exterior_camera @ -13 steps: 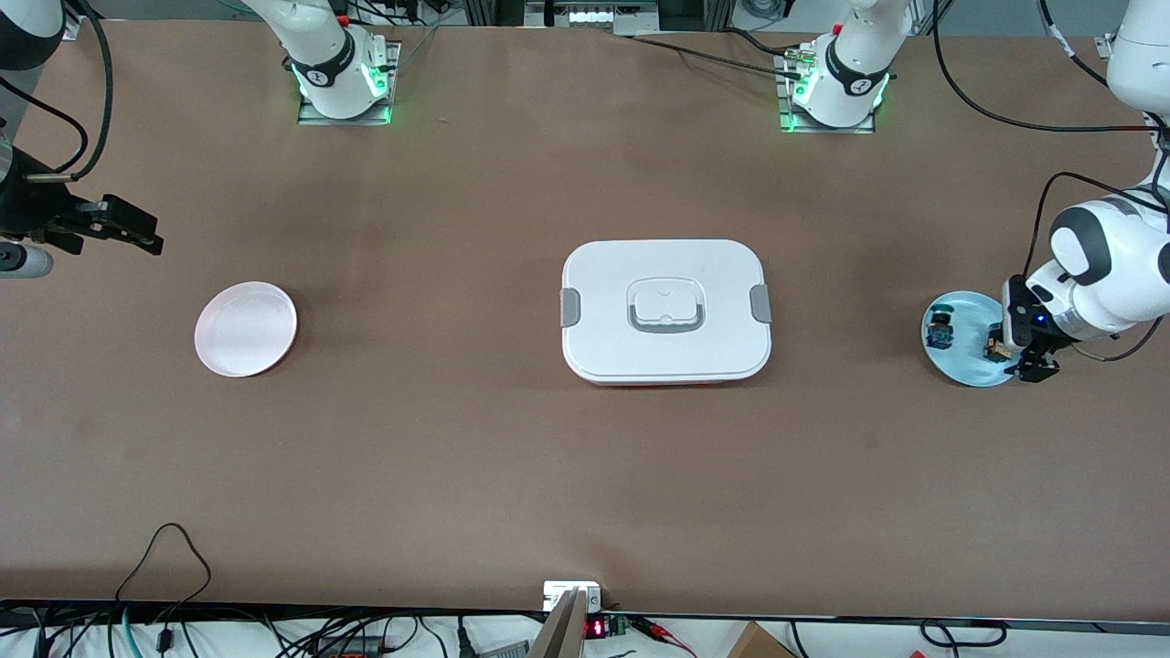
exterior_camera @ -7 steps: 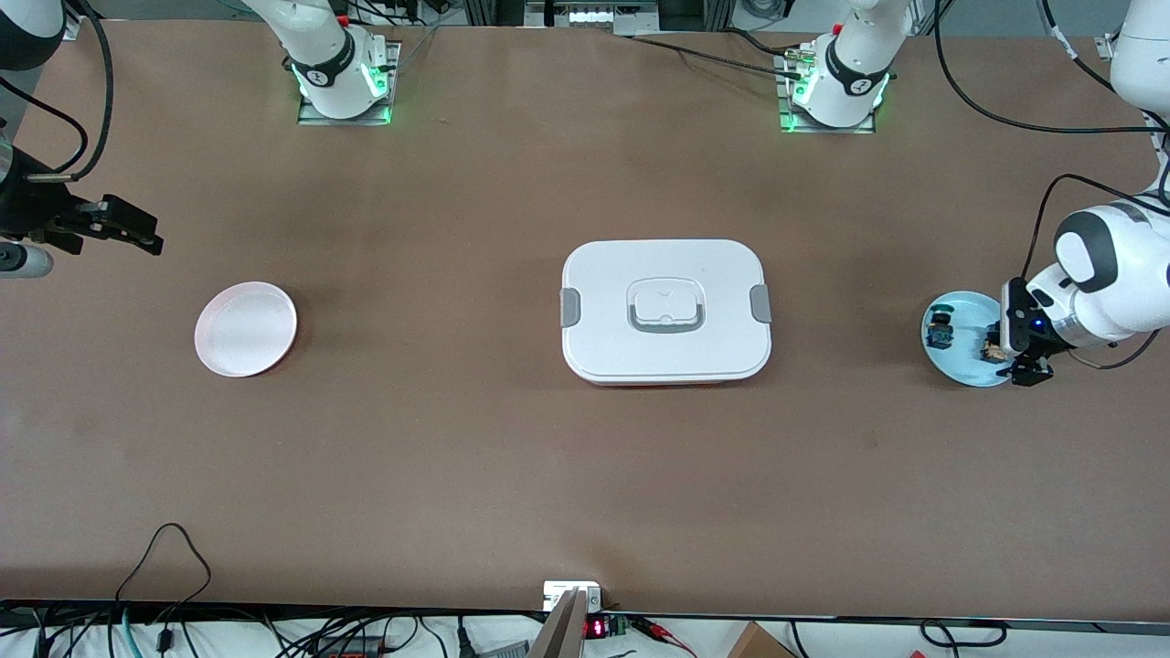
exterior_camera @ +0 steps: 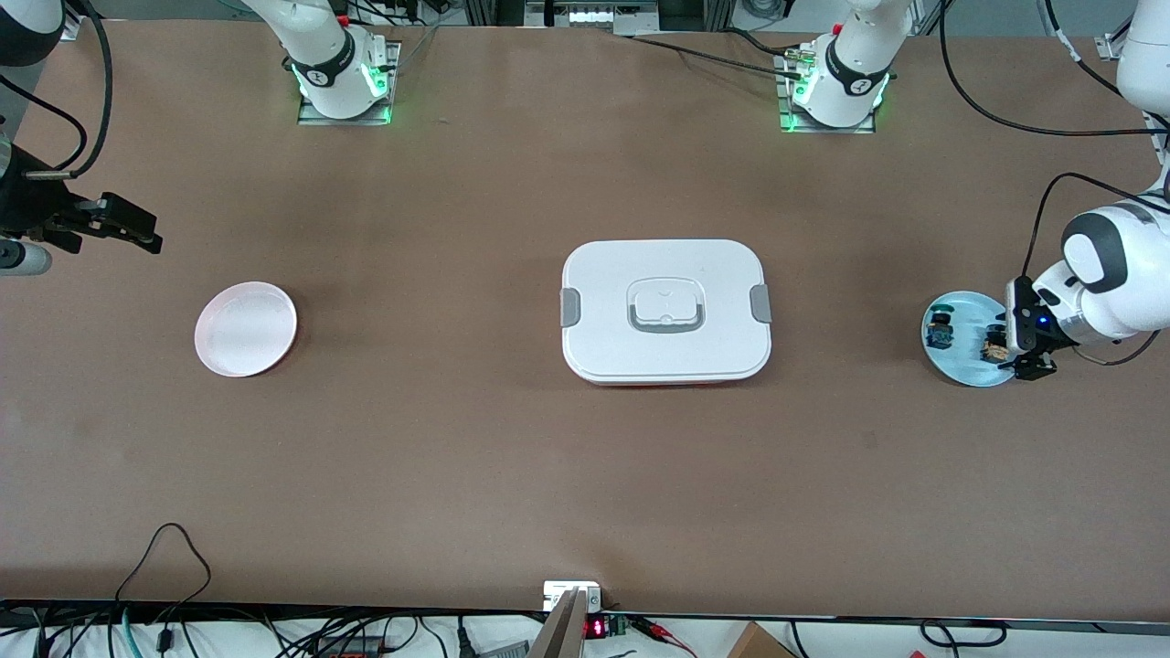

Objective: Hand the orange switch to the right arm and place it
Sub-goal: 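Close the left gripper on the orange switch, then lift the orange switch with the left gripper toward the box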

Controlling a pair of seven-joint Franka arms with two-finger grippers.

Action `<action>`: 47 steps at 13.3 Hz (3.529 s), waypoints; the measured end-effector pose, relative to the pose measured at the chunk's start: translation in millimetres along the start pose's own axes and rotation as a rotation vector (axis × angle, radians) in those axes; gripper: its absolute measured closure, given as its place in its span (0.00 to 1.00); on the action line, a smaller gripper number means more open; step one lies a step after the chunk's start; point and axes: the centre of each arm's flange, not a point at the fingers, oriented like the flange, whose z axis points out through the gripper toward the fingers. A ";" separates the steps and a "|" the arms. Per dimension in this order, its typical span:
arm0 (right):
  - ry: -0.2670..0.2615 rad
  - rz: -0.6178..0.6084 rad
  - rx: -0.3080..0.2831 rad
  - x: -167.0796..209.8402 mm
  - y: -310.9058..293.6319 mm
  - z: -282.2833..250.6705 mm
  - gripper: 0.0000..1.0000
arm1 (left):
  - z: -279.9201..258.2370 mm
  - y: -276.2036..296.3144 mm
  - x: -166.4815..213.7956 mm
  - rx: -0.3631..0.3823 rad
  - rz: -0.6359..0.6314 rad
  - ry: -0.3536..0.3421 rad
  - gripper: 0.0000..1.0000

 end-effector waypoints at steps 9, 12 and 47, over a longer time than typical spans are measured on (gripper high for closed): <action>0.000 0.000 0.000 -0.1 -0.1 -0.1 0.00 | 7.1 -4.1 4.0 0.014 0.009 0.001 0.04; 0.000 0.000 0.000 -0.1 0.0 -0.1 0.00 | 5.0 -7.6 3.4 0.023 0.037 -0.004 0.24; -0.144 0.008 0.343 -9.6 -31.1 14.8 0.00 | -264.4 29.9 433.5 -0.245 0.054 1.538 0.27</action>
